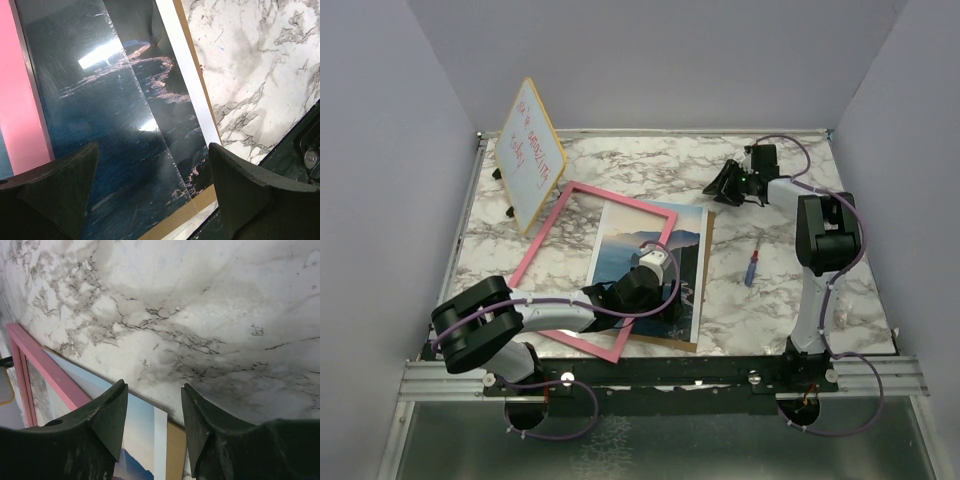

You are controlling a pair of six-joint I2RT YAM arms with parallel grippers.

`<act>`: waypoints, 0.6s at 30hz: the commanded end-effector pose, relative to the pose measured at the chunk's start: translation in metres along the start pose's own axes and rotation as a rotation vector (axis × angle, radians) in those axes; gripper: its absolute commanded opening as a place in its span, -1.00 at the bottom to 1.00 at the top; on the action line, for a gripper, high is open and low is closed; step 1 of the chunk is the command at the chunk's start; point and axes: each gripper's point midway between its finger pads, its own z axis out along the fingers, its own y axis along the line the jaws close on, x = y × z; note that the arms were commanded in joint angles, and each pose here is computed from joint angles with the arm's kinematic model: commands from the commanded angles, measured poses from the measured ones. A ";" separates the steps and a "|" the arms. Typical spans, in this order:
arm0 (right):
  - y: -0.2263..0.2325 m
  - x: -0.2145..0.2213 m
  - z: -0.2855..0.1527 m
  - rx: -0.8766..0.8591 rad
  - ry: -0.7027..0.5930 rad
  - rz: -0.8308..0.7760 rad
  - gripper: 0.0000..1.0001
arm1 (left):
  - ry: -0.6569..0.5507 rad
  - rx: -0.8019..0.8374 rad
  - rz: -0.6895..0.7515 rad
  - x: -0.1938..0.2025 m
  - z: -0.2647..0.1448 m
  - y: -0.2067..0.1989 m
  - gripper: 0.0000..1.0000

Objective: Take the photo out of the frame
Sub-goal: Pick up the photo from the photo frame.

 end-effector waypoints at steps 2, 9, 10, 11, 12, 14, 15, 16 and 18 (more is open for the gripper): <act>-0.011 0.032 0.006 -0.040 0.124 0.026 0.03 | 0.092 -0.028 0.010 0.026 0.000 0.013 0.82; -0.005 0.053 0.011 -0.131 0.224 0.041 -0.04 | 0.095 -0.023 0.016 0.026 0.000 0.012 0.82; -0.005 0.055 0.010 -0.133 0.232 0.042 -0.05 | 0.095 -0.024 0.017 0.026 0.000 0.012 0.82; -0.004 0.056 0.009 -0.140 0.240 0.044 -0.06 | 0.096 -0.026 0.017 0.026 0.000 0.013 0.82; -0.003 0.058 0.008 -0.146 0.248 0.042 -0.08 | 0.098 -0.027 0.017 0.027 0.000 0.013 0.82; 0.000 0.060 0.005 -0.164 0.261 0.036 -0.13 | 0.096 -0.027 0.018 0.026 0.000 0.013 0.82; 0.001 0.060 0.004 -0.163 0.261 0.033 -0.14 | 0.096 -0.027 0.018 0.026 0.000 0.013 0.82; 0.002 0.060 0.002 -0.166 0.260 0.031 -0.15 | 0.096 -0.027 0.017 0.026 0.001 0.013 0.82; 0.006 0.059 -0.003 -0.176 0.257 0.024 -0.16 | 0.096 -0.027 0.019 0.026 0.001 0.013 0.82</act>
